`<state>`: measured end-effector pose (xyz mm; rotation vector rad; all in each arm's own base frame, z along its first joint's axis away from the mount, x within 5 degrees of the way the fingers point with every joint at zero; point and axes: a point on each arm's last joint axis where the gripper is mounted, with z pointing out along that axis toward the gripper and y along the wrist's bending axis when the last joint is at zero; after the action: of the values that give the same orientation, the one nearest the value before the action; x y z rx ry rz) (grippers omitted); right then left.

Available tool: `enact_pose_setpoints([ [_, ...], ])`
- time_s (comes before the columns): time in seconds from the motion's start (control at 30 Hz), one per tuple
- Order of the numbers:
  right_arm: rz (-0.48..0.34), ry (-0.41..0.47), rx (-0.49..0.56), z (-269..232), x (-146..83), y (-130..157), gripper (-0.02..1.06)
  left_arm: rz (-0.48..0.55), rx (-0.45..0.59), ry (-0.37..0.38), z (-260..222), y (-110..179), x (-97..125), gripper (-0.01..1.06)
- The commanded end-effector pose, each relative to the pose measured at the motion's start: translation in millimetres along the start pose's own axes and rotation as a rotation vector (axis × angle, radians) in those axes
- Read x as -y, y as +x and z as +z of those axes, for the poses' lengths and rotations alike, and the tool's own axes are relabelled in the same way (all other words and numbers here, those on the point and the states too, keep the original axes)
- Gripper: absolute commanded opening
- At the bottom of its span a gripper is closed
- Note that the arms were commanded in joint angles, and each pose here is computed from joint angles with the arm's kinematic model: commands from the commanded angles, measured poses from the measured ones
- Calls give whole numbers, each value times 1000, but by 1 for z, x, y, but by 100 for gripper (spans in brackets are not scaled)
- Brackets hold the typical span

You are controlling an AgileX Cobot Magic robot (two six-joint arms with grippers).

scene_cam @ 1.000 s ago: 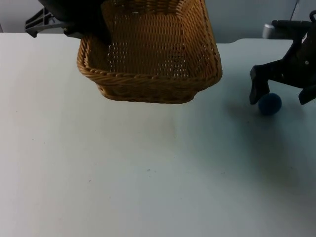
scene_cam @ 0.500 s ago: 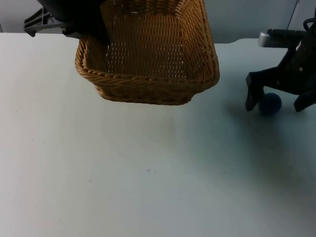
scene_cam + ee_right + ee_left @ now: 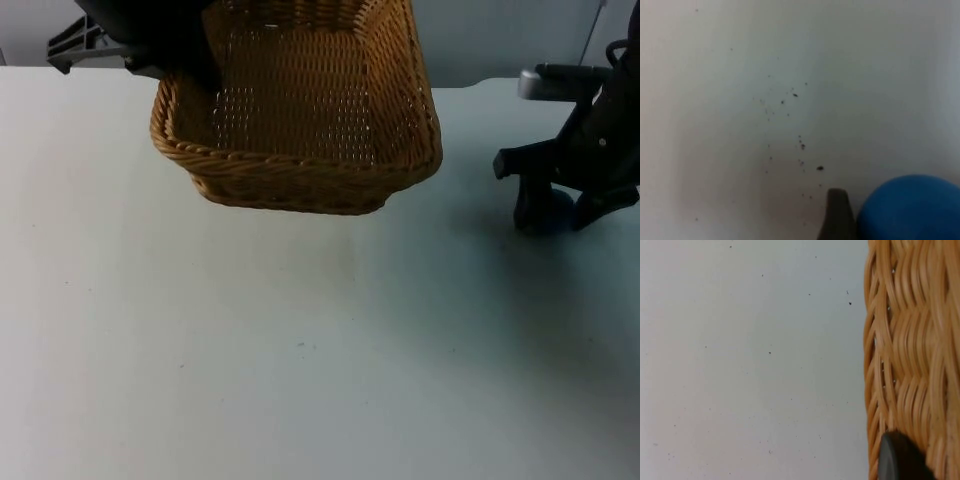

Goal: Pick up the basket with the left hand and place the ball into the basket with the right hand.

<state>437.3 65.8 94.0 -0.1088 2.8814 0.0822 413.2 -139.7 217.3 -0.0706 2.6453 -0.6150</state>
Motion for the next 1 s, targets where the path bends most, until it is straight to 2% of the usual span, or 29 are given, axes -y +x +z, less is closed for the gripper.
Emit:
enact_pose_setpoints([
  [0.0, -2, -2, 13, -3, 1, -3, 57, -15, 32, 12, -3, -4, 1, 0],
  [0.03, -2, -2, 13, -3, 1, -3, 57, -15, 32, 12, -3, -4, 1, 0],
  [0.1, -2, -2, 13, -3, 1, -3, 50, -15, 32, 12, -3, -4, 1, 0],
  [0.13, -2, -2, 13, -3, 1, -3, 42, -14, 32, 11, -3, -4, 0, 0],
  [0.17, -2, -2, 13, -3, 1, -3, 42, -14, 32, 11, -3, -4, 0, 0],
  [0.23, -2, -2, 13, -3, 1, -3, 23, -13, 32, 10, -3, -4, 0, 0],
  [0.27, 6, -2, 11, -3, 1, -3, 5, -13, 32, 10, -3, -4, 0, 0],
  [0.3, 21, -1, 6, -3, 1, -2, 0, -13, 32, 10, -3, -4, 0, 0],
  [0.5, 12, -3, -11, -11, 0, -5, 0, -13, 32, 10, -3, -4, 0, 0],
  [0.67, -30, -18, 78, -46, -12, -18, 0, -12, 32, 10, -3, -4, 0, 0],
  [0.8, -116, -42, 195, -101, -36, -34, 0, -12, 32, 10, -3, -4, 0, 0],
  [0.87, -134, -48, 227, -114, -42, -38, 0, -12, 32, 10, -3, -4, 0, 0],
  [0.97, -186, -77, 311, -152, -67, -46, 0, -12, 32, 10, -3, -4, 0, 0],
])
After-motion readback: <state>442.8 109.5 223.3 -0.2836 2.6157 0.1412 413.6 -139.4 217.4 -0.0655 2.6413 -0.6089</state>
